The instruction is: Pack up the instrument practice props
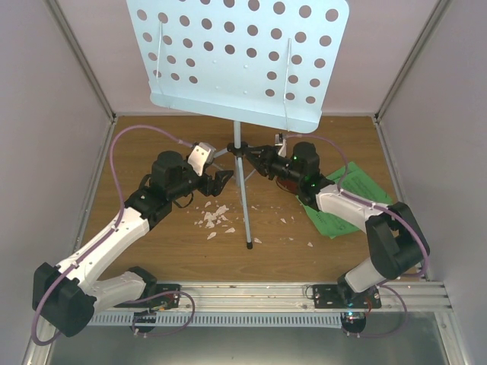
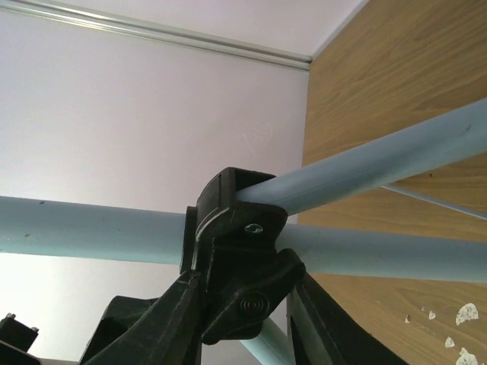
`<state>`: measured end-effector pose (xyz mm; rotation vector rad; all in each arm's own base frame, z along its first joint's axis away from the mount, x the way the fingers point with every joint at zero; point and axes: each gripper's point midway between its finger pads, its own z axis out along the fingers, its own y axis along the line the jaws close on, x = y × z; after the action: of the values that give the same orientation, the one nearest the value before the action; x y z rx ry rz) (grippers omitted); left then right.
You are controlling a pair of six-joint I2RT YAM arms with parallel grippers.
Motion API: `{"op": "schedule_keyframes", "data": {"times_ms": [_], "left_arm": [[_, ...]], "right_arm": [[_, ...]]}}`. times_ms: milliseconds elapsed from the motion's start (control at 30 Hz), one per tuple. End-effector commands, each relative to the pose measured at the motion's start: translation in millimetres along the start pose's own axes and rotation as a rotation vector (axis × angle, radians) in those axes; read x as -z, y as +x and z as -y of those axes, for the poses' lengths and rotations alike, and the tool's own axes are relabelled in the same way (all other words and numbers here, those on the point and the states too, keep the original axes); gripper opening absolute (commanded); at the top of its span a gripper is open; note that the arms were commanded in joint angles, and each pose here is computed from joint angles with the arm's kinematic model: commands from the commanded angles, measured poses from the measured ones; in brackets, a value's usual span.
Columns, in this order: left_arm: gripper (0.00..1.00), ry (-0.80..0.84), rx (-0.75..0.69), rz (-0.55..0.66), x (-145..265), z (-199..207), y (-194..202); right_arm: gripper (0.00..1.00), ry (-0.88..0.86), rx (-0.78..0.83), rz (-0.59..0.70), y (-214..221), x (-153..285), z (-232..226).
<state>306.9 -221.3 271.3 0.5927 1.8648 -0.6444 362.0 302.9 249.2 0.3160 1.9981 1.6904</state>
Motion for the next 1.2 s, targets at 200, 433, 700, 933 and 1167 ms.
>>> {"op": "schedule_keyframes", "data": {"times_ms": [200, 433, 700, 933, 1167], "left_arm": [[0.83, -0.001, -0.032, 0.063, 7, 3, -20], [0.83, -0.005, -0.034, 0.062, 7, 3, -19], [0.83, -0.005, -0.035, 0.063, 7, 3, -20], [0.83, -0.005, -0.036, 0.064, 8, 3, -20], [0.83, -0.005, -0.036, 0.062, 7, 3, -19]], "right_arm": [[0.10, -0.041, 0.042, 0.028, -3, 2, -15], [0.31, -0.057, 0.083, 0.048, -4, 7, -19], [0.49, -0.037, 0.093, 0.077, -10, 9, -12], [0.36, -0.022, 0.097, 0.081, -13, 7, -4], [0.32, -0.018, 0.104, 0.082, -15, 6, -1]]}}
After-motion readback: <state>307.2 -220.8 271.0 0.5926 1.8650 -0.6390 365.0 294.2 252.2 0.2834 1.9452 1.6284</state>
